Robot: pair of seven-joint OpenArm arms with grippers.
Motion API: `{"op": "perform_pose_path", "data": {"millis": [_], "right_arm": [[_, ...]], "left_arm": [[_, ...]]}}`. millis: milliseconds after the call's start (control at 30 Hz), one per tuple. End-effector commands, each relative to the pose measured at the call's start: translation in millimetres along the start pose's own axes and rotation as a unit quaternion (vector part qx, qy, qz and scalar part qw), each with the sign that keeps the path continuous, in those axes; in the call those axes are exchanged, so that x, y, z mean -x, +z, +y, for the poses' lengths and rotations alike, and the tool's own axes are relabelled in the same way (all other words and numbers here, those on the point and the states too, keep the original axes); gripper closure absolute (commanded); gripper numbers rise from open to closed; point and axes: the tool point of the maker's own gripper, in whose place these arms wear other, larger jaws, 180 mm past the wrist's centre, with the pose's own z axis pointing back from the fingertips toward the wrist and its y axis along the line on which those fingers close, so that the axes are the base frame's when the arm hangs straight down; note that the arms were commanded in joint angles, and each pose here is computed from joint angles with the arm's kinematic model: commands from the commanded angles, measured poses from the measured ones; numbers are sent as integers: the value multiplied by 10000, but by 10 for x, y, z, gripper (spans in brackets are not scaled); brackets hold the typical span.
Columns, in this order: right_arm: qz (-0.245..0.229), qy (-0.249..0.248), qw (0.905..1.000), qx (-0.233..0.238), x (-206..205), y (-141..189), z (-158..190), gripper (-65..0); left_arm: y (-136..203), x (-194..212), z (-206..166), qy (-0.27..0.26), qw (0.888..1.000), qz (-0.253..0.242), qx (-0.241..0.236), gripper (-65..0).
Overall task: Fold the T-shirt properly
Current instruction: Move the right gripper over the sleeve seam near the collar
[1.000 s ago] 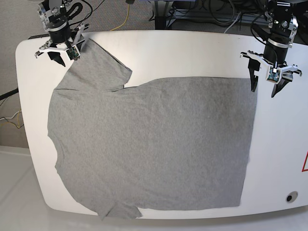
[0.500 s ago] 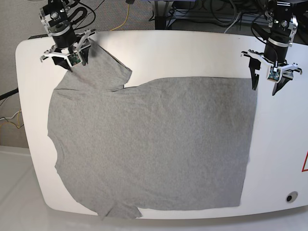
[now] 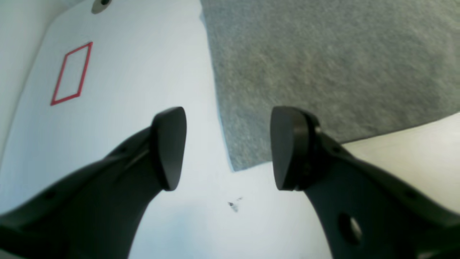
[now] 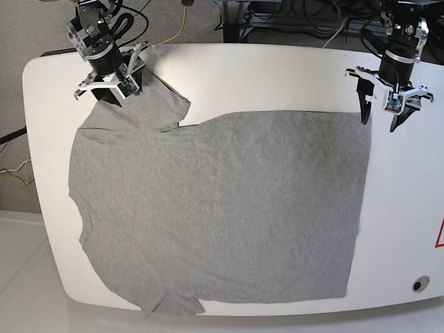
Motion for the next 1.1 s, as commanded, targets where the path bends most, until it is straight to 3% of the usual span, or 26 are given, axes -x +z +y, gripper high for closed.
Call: {"op": "perform_pose_path", "data": {"millis": [0, 1067], "right_arm": [[-156, 12, 9998, 85, -81, 36, -57, -296], [-55, -37, 9998, 177, -58, 40, -134, -299]], "left_arm": [[1, -126, 65, -88, 9997, -232, -71, -352], [-82, -19, 77, -24, 9999, -8, -100, -345]]}}
